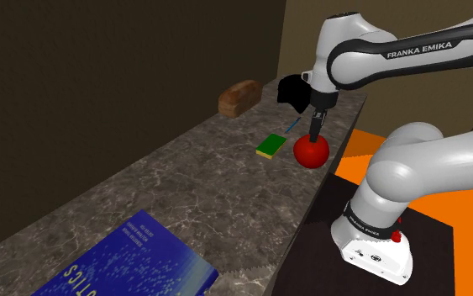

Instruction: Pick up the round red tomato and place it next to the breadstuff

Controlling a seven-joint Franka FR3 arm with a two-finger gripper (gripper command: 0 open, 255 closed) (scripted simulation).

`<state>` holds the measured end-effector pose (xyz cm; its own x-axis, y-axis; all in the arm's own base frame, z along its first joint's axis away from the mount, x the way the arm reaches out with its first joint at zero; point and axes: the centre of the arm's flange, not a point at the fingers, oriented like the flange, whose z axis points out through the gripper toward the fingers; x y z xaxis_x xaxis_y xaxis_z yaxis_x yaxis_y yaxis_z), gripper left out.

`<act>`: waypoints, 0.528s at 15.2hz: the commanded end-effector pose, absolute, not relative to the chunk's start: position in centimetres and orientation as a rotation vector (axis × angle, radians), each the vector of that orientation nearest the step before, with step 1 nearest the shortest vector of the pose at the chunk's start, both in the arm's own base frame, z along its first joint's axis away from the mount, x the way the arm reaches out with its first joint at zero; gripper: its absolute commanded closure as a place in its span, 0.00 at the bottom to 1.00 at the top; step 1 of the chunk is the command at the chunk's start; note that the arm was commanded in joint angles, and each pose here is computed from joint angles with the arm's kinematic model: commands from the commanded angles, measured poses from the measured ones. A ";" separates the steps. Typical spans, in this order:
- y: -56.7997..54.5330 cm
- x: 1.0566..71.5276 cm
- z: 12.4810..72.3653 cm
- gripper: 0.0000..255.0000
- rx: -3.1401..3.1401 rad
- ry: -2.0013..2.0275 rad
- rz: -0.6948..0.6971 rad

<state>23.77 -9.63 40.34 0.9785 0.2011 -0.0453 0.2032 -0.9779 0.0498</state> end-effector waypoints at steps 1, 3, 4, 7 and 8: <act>-9.6 23.8 40.3 0.00 3.071 0.314 -0.062; -9.6 23.8 40.3 1.00 3.071 0.314 -0.062; -9.6 23.8 40.3 1.00 3.071 0.314 -0.062; -9.6 23.8 40.3 1.00 3.071 0.314 -0.062; -9.6 23.8 40.3 1.00 3.071 0.314 -0.062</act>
